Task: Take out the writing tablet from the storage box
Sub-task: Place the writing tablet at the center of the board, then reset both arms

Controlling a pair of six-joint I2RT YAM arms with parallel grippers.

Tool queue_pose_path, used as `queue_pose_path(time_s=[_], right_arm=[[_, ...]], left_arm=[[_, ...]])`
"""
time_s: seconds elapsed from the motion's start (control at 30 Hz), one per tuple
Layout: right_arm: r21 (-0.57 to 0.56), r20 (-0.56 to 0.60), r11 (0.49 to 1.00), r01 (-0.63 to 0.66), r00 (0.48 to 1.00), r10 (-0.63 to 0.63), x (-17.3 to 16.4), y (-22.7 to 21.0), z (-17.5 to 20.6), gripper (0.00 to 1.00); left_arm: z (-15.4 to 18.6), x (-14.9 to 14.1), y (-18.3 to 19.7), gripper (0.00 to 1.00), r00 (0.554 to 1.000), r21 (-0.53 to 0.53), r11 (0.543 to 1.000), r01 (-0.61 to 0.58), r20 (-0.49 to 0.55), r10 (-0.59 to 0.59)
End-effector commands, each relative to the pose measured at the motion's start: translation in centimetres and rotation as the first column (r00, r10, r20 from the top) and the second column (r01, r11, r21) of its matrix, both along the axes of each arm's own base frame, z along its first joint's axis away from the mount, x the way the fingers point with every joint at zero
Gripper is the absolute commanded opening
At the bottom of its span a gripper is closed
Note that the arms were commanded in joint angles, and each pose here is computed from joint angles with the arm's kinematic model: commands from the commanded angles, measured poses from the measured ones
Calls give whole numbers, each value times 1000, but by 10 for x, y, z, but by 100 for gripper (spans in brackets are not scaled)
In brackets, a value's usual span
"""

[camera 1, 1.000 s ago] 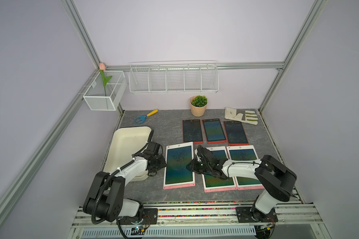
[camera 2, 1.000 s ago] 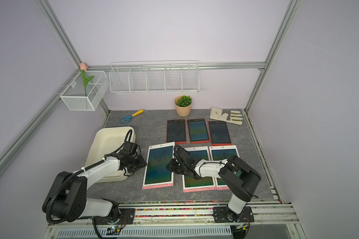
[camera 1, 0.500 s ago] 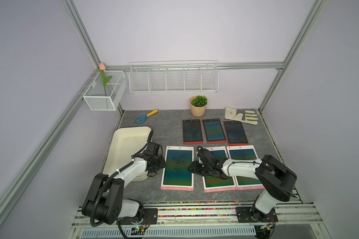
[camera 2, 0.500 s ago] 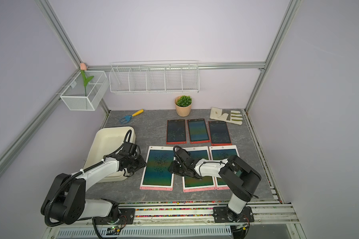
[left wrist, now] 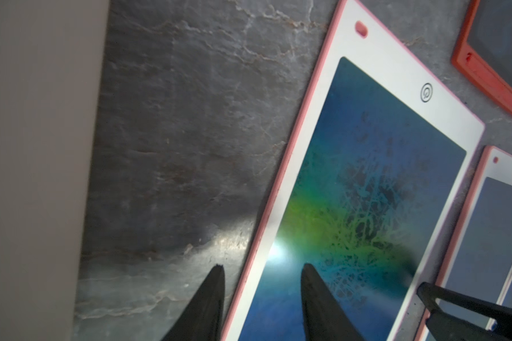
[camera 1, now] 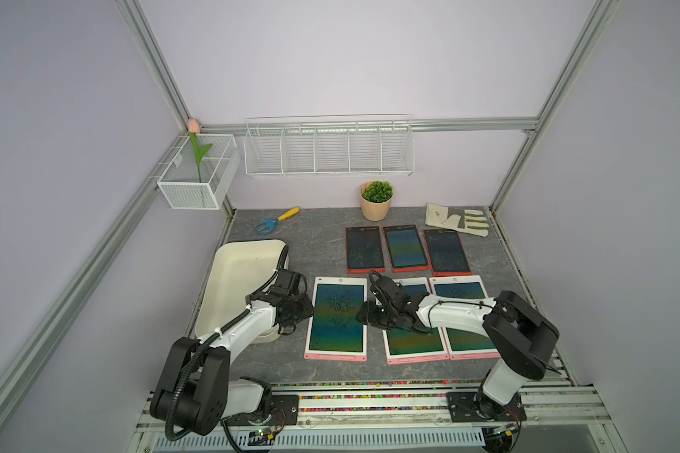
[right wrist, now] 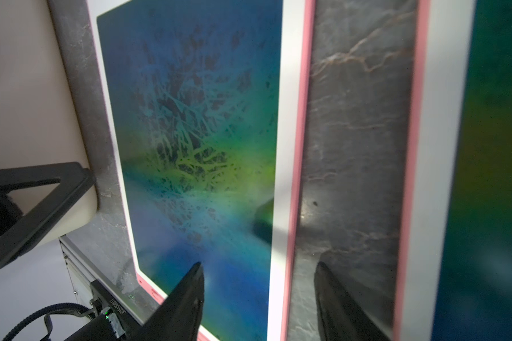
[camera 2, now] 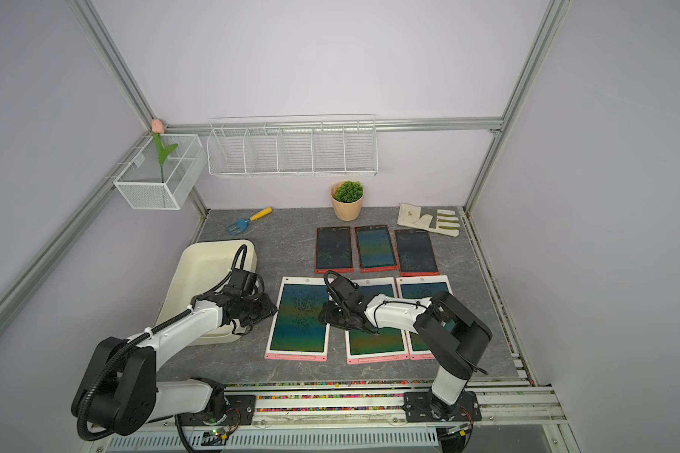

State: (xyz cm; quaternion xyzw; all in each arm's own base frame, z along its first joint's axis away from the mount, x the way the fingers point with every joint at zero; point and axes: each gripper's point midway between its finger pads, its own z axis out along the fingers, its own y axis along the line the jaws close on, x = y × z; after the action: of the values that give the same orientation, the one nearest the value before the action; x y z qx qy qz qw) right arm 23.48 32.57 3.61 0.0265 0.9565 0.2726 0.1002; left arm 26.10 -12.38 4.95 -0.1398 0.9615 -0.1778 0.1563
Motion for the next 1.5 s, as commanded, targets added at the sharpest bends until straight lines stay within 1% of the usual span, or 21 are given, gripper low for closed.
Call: queue_pose_path(time_s=[0.0, 0.17, 0.27, 0.37, 0.47, 0.5, 0.57, 0.63, 0.7, 0.77, 0.8, 0.83, 0.9, 0.93, 0.97, 1.13, 1.2, 1.27, 1.33, 1.37, 1.47], right_arm=[[-99, 19, 995, -18, 1000, 20, 3, -16, 7, 66], [-132, 132, 984, -120, 982, 138, 15, -10, 49, 73], [-167, 233, 972, -166, 951, 202, 25, -10, 80, 81], [-202, 359, 969, -142, 910, 208, 38, -21, 113, 85], [-256, 496, 965, -56, 849, 181, 52, -46, 148, 91], [-275, 546, 961, -8, 822, 163, 57, -58, 160, 98], [-302, 637, 948, 98, 761, 124, 65, -85, 181, 89], [-322, 717, 920, 226, 692, 81, 71, -118, 199, 89], [-312, 779, 881, 355, 627, 23, 75, -155, 214, 89], [-297, 815, 856, 423, 580, -4, 76, -181, 222, 89], [-284, 839, 847, 449, 544, -6, 76, -191, 231, 89], [-301, 848, 830, 468, 530, 8, 74, -201, 224, 89], [-296, 883, 793, 533, 469, 14, 71, -222, 231, 89], [-300, 891, 776, 554, 454, 20, 70, -230, 232, 89], [-308, 893, 756, 577, 449, 22, 70, -240, 232, 89], [-357, 875, 675, 645, 485, -1, 72, -280, 225, 89], [-346, 886, 636, 690, 463, -20, 74, -297, 223, 89], [-332, 903, 609, 720, 429, -15, 77, -310, 217, 89], [-331, 908, 598, 730, 419, -9, 82, -321, 205, 89], [-324, 908, 591, 738, 417, -23, 84, -328, 199, 89], [-290, 915, 635, 716, 401, -34, 89, -332, 186, 89]], left_arm=[[26, 5, 4, 43, 998, 19, 1000, 7, 60, -8], [72, 16, 18, 44, 978, 61, 998, -27, 207, 14], [99, 23, 40, 50, 944, 130, 986, -104, 325, 57], [121, 28, 68, 59, 898, 203, 959, -196, 430, 93], [139, 29, 88, 69, 849, 260, 929, -264, 520, 96], [145, 30, 94, 71, 831, 277, 919, -282, 549, 90], [154, 32, 103, 74, 798, 286, 901, -326, 594, 100], [161, 34, 110, 75, 759, 292, 884, -364, 643, 101], [169, 35, 118, 76, 701, 276, 863, -423, 703, 118], [171, 35, 124, 79, 656, 264, 849, -457, 745, 121], [169, 36, 126, 80, 646, 274, 840, -468, 755, 114], [175, 33, 129, 80, 618, 264, 833, -486, 778, 113], [175, 32, 137, 80, 592, 280, 806, -521, 799, 105], [173, 32, 141, 83, 582, 286, 788, -545, 806, 111], [171, 32, 145, 84, 574, 295, 772, -564, 811, 110], [155, 40, 142, 86, 547, 350, 757, -552, 837, 11], [147, 44, 143, 88, 535, 381, 738, -557, 844, -32], [144, 47, 145, 90, 506, 390, 719, -575, 860, -62], [140, 55, 147, 91, 494, 394, 714, -578, 866, -78], [134, 61, 146, 90, 501, 390, 734, -557, 862, -78], [114, 79, 142, 91, 536, 389, 773, -501, 841, -76]])
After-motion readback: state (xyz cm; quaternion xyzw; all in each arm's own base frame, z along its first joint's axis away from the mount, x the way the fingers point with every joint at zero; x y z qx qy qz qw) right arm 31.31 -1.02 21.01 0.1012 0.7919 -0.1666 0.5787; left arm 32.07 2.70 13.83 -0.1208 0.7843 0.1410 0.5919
